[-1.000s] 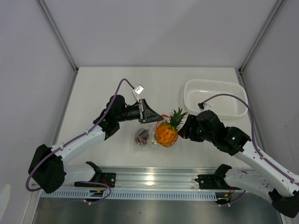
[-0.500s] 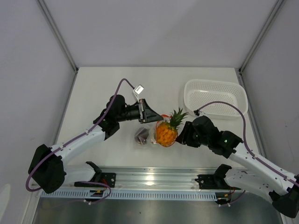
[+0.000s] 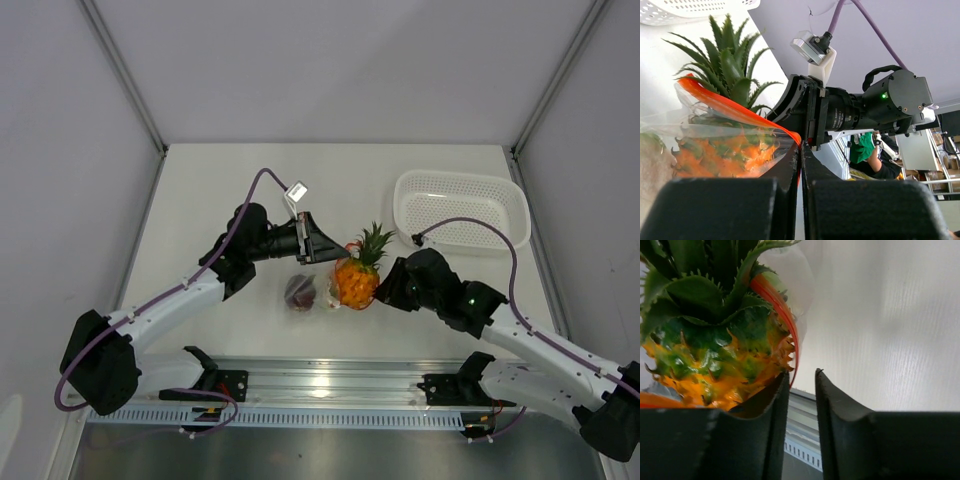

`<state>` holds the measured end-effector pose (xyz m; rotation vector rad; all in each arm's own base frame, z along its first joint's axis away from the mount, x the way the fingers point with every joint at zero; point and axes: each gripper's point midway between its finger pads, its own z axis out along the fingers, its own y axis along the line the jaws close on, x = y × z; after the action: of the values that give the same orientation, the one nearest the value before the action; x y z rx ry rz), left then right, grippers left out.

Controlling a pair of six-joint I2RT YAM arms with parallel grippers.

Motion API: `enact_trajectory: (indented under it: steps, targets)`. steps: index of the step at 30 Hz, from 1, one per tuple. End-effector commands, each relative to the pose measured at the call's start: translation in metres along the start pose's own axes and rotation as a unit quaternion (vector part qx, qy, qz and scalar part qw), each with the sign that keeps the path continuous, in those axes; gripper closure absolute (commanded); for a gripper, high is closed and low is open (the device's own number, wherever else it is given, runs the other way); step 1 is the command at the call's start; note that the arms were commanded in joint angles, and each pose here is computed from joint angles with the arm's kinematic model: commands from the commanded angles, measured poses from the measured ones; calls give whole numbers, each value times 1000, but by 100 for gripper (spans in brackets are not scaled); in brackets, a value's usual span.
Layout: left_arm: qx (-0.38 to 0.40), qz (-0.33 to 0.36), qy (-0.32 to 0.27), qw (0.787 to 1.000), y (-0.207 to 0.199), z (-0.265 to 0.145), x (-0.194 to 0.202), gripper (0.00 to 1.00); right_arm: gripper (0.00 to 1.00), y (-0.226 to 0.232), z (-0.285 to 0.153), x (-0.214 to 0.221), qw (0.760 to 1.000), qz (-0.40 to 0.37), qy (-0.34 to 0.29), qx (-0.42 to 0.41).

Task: Place the food in the zip-top bag and seal the zipper
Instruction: Adjust the zipper food storage bag at the center of the board.

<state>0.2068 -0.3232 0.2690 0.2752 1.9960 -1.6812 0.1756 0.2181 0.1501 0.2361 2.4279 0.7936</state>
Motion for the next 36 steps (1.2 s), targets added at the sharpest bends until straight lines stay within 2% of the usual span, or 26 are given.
enact_trajectory:
  steps: [1,5,7,9,13,15,19,22,23,25,29,31,34,36]
  targets:
    - [44,43,-25,998,-34,-6,-14,99,72,12,6,-24,998,9,-55,-16]
    - [41,40,-24,998,-30,-8,-11,100,82,16,8,-44,996,-17,-92,-10]
    - [42,42,-23,998,-31,-9,-10,100,93,23,5,-58,994,-25,-104,-11]
    - [36,41,-18,998,-31,-11,-7,99,100,27,0,-67,992,-49,-116,-10]
    - [3,78,1,997,-27,-17,-4,99,100,57,-25,-94,986,-89,-139,-30]
    - [-12,106,0,994,-29,-24,-6,99,100,63,-34,-97,984,-110,-133,-32]
    - [-50,118,7,992,-26,-44,4,99,100,90,-57,-98,982,-118,-128,-80]
    - [-66,116,7,991,-11,-49,15,99,100,85,-46,-86,985,-115,-104,-81]
    - [-72,109,12,991,-3,-48,19,99,100,73,-29,-75,988,-117,-84,-62]
    - [-94,79,38,992,26,-41,35,99,100,62,-11,-66,990,-120,-61,-51]
    - [-99,57,58,992,46,-29,41,99,100,54,8,-67,987,-149,-51,-23]
    - [-101,63,60,991,43,-29,39,99,100,68,-8,-85,982,-170,-77,-26]
    - [-73,97,31,992,2,-36,17,99,100,100,-44,-108,973,-187,-120,-59]
    - [-58,110,18,992,-22,-43,8,99,100,109,-61,-108,971,-193,-124,-73]
